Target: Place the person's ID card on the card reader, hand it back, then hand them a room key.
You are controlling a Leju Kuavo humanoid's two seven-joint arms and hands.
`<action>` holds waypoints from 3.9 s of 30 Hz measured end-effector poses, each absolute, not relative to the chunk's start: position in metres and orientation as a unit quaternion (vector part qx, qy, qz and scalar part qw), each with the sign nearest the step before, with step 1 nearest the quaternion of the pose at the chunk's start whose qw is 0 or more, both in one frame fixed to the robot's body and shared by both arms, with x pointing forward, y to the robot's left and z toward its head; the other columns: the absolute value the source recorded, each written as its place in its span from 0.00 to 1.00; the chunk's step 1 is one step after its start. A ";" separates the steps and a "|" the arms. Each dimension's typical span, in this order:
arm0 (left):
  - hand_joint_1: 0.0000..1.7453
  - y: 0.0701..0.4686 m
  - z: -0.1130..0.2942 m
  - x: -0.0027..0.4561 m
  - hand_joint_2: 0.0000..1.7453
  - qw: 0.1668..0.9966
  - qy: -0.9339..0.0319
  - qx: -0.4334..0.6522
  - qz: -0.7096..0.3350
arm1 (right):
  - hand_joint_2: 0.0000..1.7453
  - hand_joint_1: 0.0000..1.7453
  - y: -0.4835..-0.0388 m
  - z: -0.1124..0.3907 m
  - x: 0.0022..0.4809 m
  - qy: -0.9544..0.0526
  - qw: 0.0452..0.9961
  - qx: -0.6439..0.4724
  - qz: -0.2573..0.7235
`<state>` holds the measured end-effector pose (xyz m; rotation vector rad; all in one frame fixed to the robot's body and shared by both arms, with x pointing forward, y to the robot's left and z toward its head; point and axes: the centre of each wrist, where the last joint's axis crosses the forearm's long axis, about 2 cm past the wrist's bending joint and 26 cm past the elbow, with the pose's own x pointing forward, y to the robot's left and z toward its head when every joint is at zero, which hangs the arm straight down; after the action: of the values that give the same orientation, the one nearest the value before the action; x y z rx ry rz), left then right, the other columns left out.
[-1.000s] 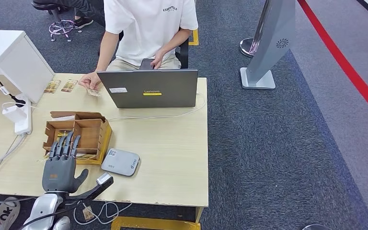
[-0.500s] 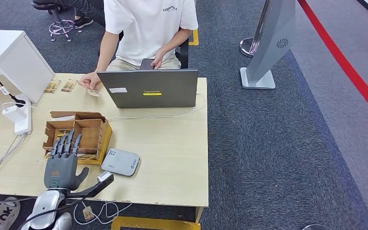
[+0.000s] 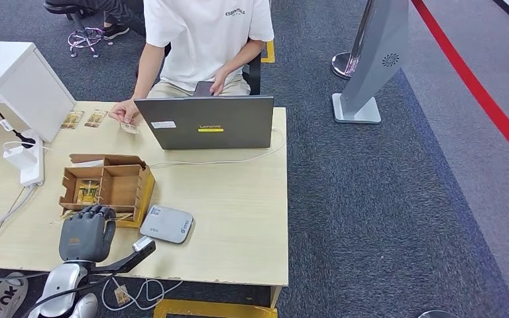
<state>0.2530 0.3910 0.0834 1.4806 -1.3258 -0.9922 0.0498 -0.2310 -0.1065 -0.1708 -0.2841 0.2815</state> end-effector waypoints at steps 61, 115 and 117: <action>1.00 0.303 0.308 0.416 1.00 0.123 -0.651 0.699 -0.270 | 0.00 0.00 -0.228 -0.102 0.076 -0.160 0.965 -0.074 0.195; 0.00 0.345 0.233 0.439 1.00 0.262 -0.594 0.671 -0.359 | 0.00 0.00 -0.230 -0.104 0.065 -0.156 0.965 -0.092 0.192; 0.00 0.360 0.234 0.433 1.00 0.266 -0.597 0.673 -0.347 | 0.00 0.00 -0.230 -0.104 0.065 -0.157 0.965 -0.092 0.190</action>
<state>0.4335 0.3602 0.2336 1.8166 -1.6120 -0.9367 0.0645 -0.2297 -0.1042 -0.1864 -0.3185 0.3844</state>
